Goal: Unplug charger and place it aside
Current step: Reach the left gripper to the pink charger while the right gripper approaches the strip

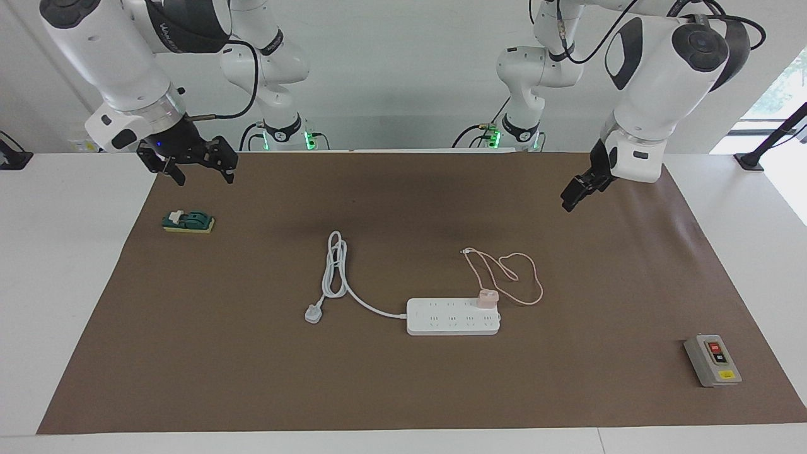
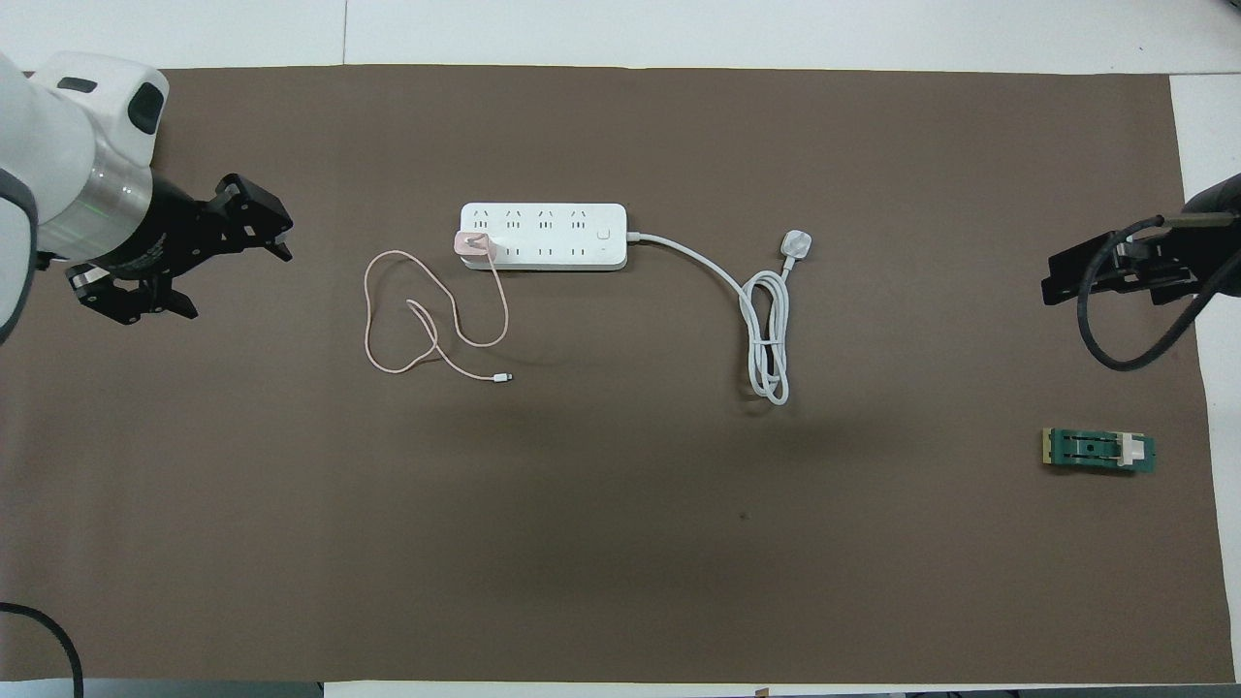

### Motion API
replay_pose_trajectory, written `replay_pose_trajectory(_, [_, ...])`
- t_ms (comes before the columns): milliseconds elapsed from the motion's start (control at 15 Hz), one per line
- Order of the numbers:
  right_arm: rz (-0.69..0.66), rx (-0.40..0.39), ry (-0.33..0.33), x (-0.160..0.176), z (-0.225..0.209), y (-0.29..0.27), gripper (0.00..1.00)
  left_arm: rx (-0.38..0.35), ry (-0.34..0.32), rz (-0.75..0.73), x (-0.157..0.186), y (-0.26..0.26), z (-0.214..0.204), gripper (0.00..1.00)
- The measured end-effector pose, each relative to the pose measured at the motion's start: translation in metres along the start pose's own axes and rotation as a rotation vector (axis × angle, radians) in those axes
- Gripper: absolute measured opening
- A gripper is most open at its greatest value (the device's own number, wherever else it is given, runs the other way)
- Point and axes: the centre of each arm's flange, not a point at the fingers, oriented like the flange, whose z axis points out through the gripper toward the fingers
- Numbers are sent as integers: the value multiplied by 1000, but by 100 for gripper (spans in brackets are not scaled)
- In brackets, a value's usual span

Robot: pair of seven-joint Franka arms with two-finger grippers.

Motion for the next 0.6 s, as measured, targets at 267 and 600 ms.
replay_pose_trajectory(267, [104,2,34,4,-2,0,100,-37,32,-267,-6,62,19,100])
replay_pose_trajectory(600, [432,28,-41,5,14,-29,100,-49,31,-605,-7,113,69,100])
